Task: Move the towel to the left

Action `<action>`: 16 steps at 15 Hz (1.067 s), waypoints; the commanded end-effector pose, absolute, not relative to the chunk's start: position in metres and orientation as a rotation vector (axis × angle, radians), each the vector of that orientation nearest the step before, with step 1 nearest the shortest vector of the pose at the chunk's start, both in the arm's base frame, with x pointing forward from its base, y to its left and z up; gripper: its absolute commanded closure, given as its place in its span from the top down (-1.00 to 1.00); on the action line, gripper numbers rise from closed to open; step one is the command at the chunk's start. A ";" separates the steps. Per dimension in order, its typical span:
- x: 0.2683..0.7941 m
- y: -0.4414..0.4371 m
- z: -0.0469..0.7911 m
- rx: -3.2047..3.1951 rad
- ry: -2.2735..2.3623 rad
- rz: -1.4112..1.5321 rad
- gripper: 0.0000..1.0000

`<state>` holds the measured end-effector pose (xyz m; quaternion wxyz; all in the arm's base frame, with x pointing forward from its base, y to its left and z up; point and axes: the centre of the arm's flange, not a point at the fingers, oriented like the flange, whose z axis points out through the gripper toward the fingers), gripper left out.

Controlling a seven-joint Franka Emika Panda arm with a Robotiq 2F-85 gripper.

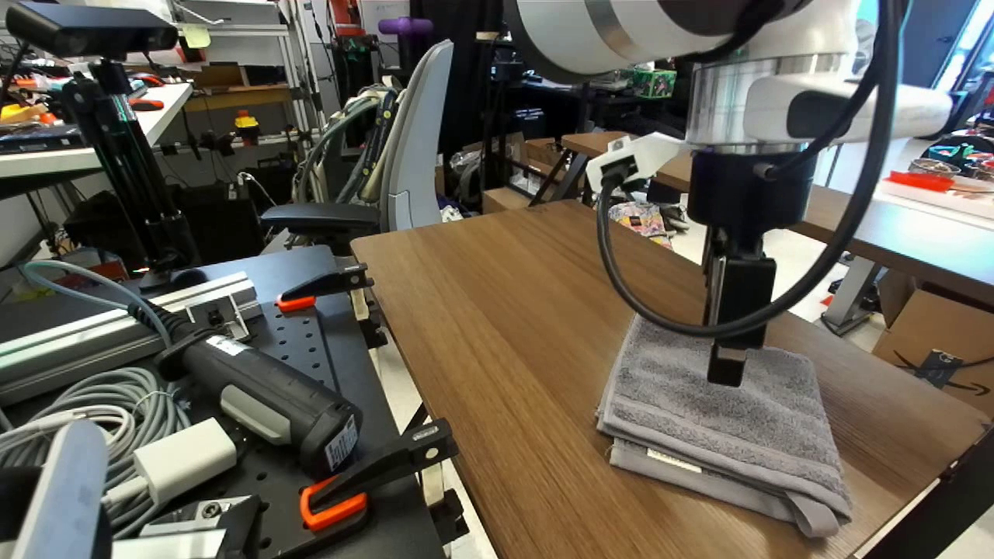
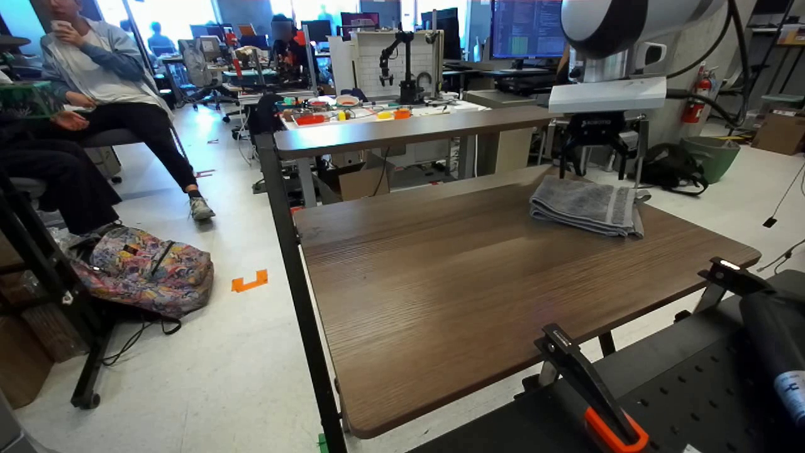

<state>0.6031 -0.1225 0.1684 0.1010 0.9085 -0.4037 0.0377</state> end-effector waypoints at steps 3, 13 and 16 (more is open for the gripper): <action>0.611 -0.107 0.131 2.669 -1.254 0.060 1.00; 0.595 -0.034 0.096 2.773 -1.102 -0.079 1.00; 0.595 0.003 0.094 2.828 -1.019 -0.103 1.00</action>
